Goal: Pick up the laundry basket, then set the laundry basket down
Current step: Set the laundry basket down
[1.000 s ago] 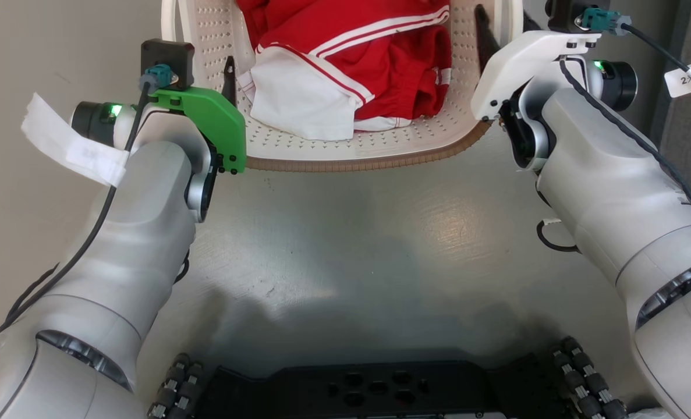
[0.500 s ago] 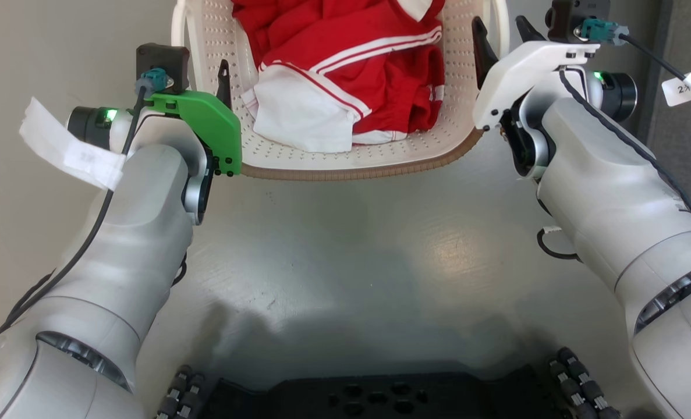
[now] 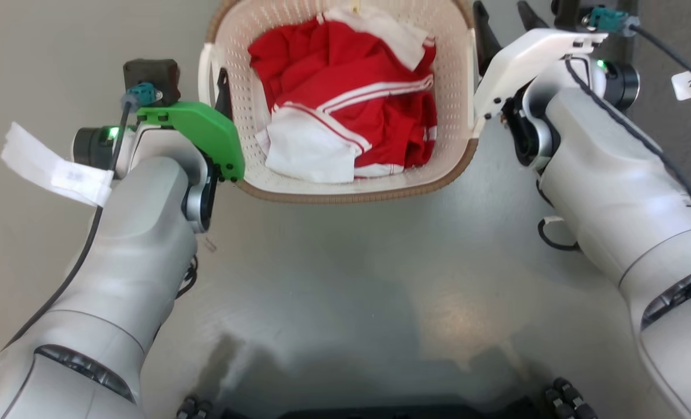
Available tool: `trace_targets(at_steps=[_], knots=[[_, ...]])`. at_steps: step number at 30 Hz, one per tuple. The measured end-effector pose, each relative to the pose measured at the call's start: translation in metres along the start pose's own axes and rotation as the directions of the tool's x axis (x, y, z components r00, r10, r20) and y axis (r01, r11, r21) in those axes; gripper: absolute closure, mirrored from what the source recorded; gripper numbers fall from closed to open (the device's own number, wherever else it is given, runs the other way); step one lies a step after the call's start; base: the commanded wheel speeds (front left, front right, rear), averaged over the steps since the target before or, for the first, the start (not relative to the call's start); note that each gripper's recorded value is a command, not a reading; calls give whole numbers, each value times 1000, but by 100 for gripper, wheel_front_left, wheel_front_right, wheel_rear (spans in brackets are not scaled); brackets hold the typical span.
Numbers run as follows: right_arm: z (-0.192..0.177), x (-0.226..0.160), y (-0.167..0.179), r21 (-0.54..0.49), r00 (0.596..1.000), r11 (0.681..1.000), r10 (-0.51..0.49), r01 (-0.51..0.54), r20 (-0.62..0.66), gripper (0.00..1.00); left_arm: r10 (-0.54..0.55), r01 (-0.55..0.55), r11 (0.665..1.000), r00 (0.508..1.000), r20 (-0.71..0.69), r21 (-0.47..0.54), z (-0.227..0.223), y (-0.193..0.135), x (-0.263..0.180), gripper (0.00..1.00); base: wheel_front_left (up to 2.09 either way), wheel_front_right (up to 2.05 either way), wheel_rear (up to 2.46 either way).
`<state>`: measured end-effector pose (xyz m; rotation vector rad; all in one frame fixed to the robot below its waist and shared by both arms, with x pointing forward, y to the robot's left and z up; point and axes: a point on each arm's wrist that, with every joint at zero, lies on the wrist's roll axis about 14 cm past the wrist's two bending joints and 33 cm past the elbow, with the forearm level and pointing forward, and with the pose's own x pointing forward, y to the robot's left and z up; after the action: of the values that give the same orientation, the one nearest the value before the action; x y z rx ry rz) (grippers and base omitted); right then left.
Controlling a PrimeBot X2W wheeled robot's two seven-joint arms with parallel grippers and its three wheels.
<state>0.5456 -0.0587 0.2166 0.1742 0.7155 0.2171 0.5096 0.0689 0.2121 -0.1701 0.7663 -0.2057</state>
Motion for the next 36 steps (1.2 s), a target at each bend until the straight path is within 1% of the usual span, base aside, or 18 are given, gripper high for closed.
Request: trace_targets(at_steps=[2,5,9,17,20,21,25,31,36], knots=[[21,-4,2,-7,999,1000,8,-8,49,0,-17,18,999,998,61,-26,24,-8,-3,0,0,0,0],[49,-13,8,-9,993,1000,24,-23,119,0,-50,54,998,987,152,-20,58,-21,-12,0,0,0,0],[65,-31,20,-9,984,999,52,-51,172,0,-59,63,998,971,234,-6,85,-23,-30,0,0,0,0],[92,-72,39,-29,957,996,90,-86,275,0,-31,30,1000,940,340,7,108,-13,-74,0,0,0,0],[107,-89,41,-33,941,996,94,-88,325,0,-25,25,1000,920,391,7,121,-11,-91,0,0,0,0],[107,-89,41,-33,941,996,94,-88,325,0,-25,25,1000,920,391,7,121,-11,-91,0,0,0,0],[121,-111,38,-38,918,996,88,-79,386,0,-16,9,1000,888,459,17,135,-11,-114,0,0,0,0],[129,-145,41,-42,889,996,86,-75,449,0,-7,-4,1000,845,535,21,145,-12,-150,0,0,0,0],[124,-172,42,-32,874,997,76,-69,481,0,16,-25,1000,821,571,8,139,-10,-179,0,0,0,0]])
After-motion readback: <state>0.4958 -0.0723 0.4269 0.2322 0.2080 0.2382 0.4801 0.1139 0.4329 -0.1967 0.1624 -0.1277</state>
